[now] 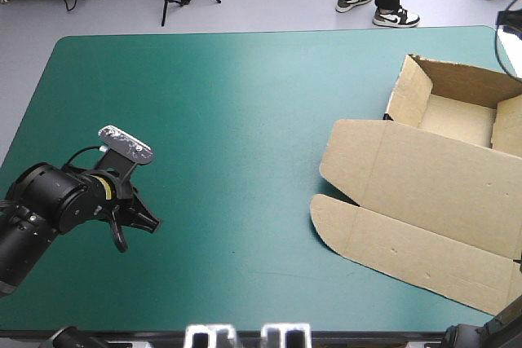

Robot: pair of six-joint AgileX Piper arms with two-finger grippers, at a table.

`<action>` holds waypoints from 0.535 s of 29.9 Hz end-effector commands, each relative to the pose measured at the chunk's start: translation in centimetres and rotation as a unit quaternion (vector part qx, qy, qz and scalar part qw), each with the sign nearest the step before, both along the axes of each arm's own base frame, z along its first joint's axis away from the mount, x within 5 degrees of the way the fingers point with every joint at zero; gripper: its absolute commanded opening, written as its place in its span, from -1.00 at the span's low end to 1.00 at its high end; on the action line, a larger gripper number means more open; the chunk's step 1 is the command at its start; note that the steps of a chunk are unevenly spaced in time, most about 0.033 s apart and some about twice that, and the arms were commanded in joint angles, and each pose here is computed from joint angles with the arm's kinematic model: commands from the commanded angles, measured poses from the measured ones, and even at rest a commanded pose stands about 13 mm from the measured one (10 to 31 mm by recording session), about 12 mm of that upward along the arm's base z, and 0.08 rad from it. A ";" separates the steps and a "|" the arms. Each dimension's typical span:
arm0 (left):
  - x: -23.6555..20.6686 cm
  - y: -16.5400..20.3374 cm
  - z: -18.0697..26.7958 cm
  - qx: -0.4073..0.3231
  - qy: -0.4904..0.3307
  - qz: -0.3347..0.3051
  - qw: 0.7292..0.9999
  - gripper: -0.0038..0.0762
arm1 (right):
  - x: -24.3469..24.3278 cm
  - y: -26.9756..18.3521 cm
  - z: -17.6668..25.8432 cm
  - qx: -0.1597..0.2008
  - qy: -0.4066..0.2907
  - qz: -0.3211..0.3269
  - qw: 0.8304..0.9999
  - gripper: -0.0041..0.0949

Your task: Fold the box

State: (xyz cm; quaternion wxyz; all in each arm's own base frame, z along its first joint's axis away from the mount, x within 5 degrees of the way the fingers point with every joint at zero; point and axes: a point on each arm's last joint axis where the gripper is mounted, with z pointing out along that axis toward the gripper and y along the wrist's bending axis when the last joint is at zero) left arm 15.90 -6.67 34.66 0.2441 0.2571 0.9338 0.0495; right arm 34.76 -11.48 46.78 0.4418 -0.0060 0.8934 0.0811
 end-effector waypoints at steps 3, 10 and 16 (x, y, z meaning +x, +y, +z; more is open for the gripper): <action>0.0 -0.4 1.2 -0.039 -0.040 -0.006 0.998 -0.92 | -3.3 7.1 4.9 -0.034 -0.076 0.111 0.990 -0.95; 0.0 -0.7 1.3 -0.053 -0.041 -0.008 0.998 -0.92 | -3.8 12.9 3.8 -0.087 -0.037 0.164 0.982 -0.95; 0.1 -0.7 1.3 -0.057 -0.047 -0.010 0.997 -0.92 | -6.1 16.5 0.2 -0.110 0.032 0.217 0.969 -0.95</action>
